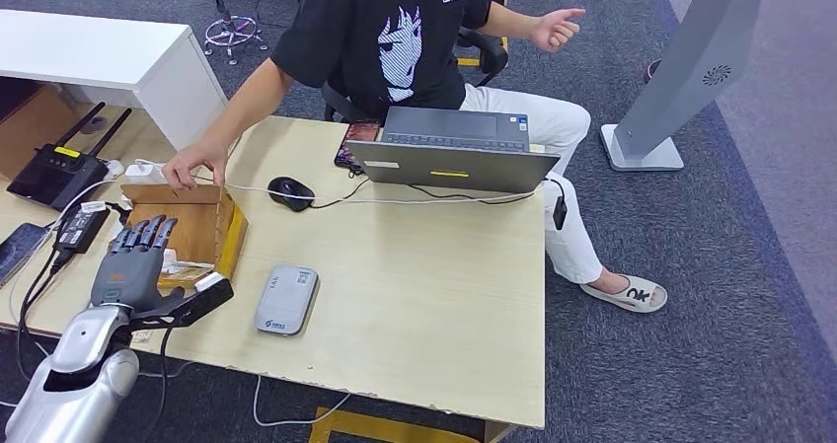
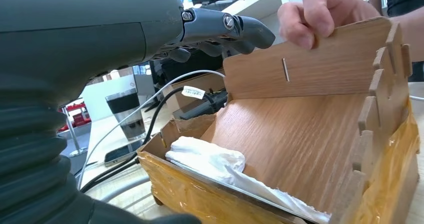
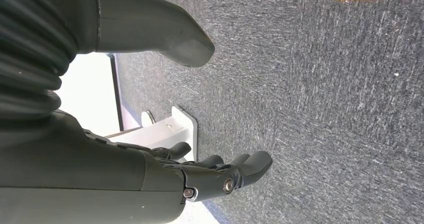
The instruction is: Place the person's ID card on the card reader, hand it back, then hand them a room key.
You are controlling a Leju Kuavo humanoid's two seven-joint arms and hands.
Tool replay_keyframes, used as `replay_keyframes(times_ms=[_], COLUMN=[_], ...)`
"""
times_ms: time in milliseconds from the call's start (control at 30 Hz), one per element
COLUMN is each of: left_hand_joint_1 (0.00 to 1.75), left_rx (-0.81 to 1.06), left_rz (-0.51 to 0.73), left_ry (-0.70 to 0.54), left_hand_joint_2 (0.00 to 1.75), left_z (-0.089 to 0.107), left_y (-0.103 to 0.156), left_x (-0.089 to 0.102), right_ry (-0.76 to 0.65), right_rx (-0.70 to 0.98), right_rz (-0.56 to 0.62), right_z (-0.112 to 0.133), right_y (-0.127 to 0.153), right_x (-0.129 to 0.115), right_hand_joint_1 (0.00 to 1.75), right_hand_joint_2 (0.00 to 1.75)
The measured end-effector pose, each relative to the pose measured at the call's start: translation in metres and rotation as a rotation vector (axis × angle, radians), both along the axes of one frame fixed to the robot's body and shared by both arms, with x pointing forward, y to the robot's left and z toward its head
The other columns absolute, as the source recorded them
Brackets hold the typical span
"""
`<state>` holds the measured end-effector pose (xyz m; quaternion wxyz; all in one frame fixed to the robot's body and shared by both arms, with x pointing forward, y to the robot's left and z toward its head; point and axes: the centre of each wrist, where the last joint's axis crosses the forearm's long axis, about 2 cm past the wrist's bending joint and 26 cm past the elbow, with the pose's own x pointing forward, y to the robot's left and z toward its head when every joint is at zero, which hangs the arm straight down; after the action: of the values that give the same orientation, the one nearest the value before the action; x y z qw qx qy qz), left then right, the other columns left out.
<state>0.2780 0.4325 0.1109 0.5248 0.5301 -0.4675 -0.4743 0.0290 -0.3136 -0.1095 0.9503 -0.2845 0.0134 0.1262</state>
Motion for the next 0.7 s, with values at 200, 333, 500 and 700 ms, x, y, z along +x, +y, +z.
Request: replay_keyframes(times_ms=[200,333,500,700], left_hand_joint_1=[1.55,1.56,1.54,1.50], left_rx=[0.022,0.046,0.065,0.066], left_rz=[0.007,0.015,0.017,0.012], left_ry=[0.019,0.034,0.022,0.017], left_hand_joint_2=[1.75,1.75,1.75,1.75], left_z=[-0.002,-0.008,-0.016,-0.023], left_y=[0.000,-0.001,-0.002,-0.006], left_x=[0.000,-0.001,-0.003,-0.004], right_ry=[0.000,0.001,0.001,0.014], right_rx=[0.003,0.006,0.004,-0.007], right_rz=[-0.001,-0.001,0.006,0.046], right_z=[0.000,0.000,0.000,0.000], right_y=[0.000,0.000,0.000,0.000], right_x=[0.000,0.000,0.000,0.001], right_hand_joint_1=[0.00,0.00,0.00,0.00], right_hand_joint_2=[1.75,1.75,1.75,1.75])
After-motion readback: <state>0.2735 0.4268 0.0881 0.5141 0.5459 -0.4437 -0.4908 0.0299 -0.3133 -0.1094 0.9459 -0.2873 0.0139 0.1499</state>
